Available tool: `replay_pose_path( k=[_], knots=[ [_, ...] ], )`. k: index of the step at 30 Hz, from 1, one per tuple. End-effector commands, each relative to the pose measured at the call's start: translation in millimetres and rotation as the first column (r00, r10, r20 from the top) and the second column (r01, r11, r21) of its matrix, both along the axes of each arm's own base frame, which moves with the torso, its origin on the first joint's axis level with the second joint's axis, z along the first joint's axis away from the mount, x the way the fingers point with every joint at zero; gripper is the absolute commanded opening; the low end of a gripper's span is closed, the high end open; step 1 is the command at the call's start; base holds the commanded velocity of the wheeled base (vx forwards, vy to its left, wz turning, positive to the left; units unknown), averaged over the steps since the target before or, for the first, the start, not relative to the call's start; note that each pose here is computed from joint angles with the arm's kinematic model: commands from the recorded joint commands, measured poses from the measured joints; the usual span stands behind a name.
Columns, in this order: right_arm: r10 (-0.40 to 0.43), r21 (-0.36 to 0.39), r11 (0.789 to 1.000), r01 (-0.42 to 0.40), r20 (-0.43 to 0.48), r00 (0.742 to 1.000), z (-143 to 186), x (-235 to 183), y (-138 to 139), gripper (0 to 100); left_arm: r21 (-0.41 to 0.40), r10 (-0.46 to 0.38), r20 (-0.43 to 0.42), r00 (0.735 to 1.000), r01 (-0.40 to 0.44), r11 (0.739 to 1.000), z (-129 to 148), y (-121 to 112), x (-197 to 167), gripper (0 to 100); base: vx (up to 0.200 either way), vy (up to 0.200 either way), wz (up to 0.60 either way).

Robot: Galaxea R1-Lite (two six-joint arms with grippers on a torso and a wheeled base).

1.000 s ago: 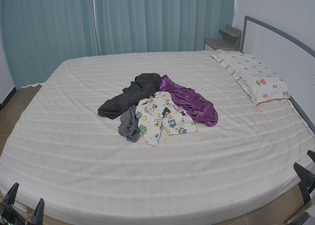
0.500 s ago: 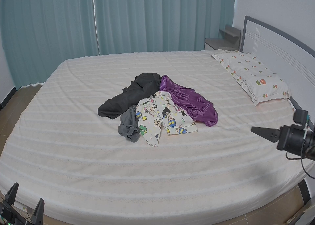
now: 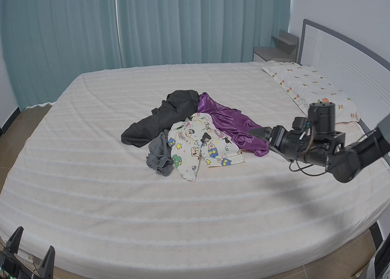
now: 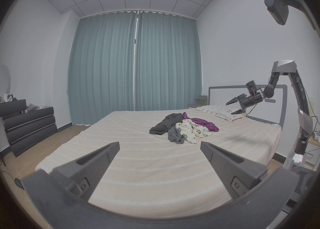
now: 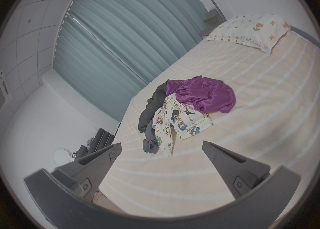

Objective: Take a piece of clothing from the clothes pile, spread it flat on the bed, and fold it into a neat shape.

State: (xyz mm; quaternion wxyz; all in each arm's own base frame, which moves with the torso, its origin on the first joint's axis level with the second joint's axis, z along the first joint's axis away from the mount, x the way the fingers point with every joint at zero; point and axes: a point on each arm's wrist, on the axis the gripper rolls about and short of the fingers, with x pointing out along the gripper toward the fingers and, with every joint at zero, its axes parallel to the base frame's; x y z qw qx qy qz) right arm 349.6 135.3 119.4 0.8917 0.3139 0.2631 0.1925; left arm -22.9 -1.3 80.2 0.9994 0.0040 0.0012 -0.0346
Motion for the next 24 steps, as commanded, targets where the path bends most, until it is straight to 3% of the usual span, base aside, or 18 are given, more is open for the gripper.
replay_pose_path(
  k=[1, 7, 18, 24],
  knots=[
    [-0.002, 0.001, 1.000, 0.002, -0.080, 0.997, -45.1, 29.1, 18.1, 100, -0.002, 0.000, 0.000, 1.000, 0.000, 1.000, -5.1, 0.0, 0.0, 100, 0.200, 0.000, 0.00],
    [-0.053, 0.004, 0.999, 0.053, -0.096, 0.994, -69.9, 50.9, 31.1, 100, -0.003, 0.000, -0.001, 1.000, 0.000, 1.000, -5.1, 0.0, 0.0, 100, 0.200, 0.000, 0.00],
    [-0.070, -0.024, 0.997, 0.068, -0.101, 0.992, -100.5, 77.0, 36.8, 100, -0.002, 0.000, -0.002, 1.000, 0.000, 1.000, -5.2, 0.0, 0.0, 100, 0.000, 0.000, 0.00],
    [-0.042, -0.115, 0.993, 0.027, -0.123, 0.992, -123.9, 75.6, 37.7, 100, -0.003, 0.000, -0.002, 1.000, 0.000, 1.000, -5.2, 0.0, 0.0, 100, 0.000, 0.000, 0.00]
  ],
)
